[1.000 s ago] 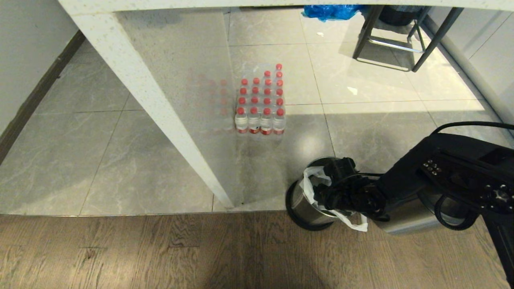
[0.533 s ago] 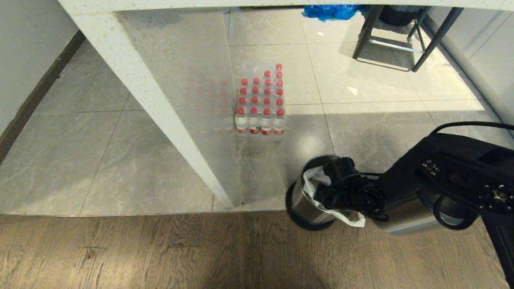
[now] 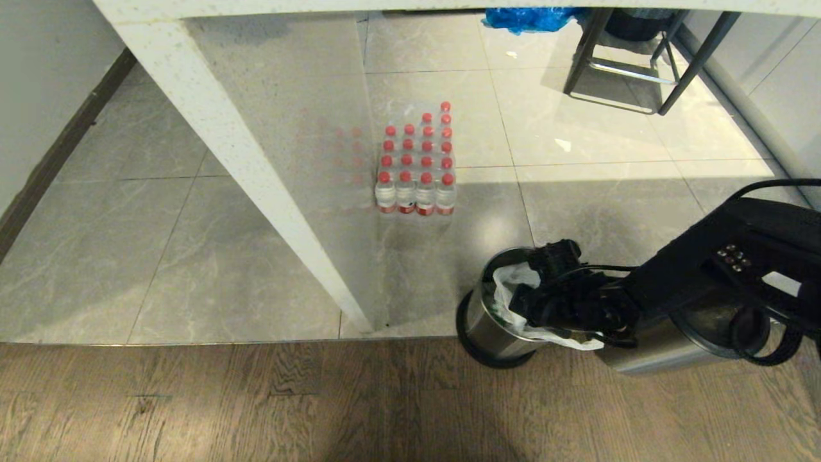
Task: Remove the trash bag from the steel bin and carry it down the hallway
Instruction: Pick up the trash bag, then put the trash bag at the door
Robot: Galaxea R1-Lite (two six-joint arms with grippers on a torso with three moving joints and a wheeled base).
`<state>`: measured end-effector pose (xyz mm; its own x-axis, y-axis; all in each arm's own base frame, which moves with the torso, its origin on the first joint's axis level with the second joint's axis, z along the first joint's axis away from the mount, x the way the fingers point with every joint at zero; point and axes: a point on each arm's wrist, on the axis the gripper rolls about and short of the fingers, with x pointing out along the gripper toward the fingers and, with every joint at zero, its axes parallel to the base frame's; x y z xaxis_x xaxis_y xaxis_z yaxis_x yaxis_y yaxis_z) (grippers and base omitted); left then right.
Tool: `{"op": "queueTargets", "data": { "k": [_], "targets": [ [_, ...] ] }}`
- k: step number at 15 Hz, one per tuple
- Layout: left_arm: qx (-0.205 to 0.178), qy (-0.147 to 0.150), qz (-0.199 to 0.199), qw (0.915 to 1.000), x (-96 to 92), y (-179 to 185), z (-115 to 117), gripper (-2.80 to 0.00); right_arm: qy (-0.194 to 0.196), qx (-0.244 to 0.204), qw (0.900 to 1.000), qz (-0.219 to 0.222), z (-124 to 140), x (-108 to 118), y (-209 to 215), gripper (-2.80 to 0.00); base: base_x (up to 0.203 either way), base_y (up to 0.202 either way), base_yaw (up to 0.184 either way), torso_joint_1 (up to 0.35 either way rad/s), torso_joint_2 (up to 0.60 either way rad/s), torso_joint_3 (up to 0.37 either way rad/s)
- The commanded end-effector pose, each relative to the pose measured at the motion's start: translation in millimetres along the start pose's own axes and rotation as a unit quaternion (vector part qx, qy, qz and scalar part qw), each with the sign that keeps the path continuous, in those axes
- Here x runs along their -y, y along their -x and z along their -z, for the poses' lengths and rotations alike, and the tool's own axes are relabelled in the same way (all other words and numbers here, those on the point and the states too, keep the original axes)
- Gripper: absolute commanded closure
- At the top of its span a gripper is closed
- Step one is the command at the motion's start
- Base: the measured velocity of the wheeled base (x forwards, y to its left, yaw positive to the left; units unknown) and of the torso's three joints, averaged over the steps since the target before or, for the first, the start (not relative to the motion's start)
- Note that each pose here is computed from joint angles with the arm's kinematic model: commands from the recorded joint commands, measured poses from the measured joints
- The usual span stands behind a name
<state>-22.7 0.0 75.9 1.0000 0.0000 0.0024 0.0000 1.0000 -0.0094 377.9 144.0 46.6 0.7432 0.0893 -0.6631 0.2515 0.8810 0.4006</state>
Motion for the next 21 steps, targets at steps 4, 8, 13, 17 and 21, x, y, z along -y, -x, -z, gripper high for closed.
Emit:
{"op": "queueTargets", "data": {
  "k": [4, 8, 13, 17, 21],
  "targets": [
    [0.0, 0.001, 0.0, 1.0, 0.0, 0, 0, 0.0, -0.016, 0.06, 0.998, -0.03, -33, -10, 76, 0.0, 0.0, 0.0, 0.0, 0.0, 0.0, 0.0],
    [0.0, 0.0, 0.0, 1.0, 0.0, 0, 0, 0.0, -0.02, 0.099, 0.994, -0.047, -41, -10, 127, 0.0, 0.0, 0.0, 0.0, 0.0, 0.0, 0.0],
    [0.0, 0.001, 0.0, 1.0, 0.0, 0, 0, 0.0, -0.019, 0.163, 0.984, -0.068, -50, -18, 195, 0.0, 0.0, 0.0, 0.0, 0.0, 0.0, 0.0],
    [0.0, 0.0, 0.0, 1.0, 0.0, 0, 0, 0.0, 0.034, 0.218, 0.971, -0.094, -51, 0, 257, 0.0, 0.0, 0.0, 0.0, 0.0, 0.0, 0.0],
    [0.0, 0.0, 0.0, 1.0, 0.0, 0, 0, 0.0, 0.045, 0.267, 0.955, -0.125, -42, 34, 316, 0.0, 0.0, 0.0, 0.0, 0.0, 0.0, 0.0]
  ]
}}
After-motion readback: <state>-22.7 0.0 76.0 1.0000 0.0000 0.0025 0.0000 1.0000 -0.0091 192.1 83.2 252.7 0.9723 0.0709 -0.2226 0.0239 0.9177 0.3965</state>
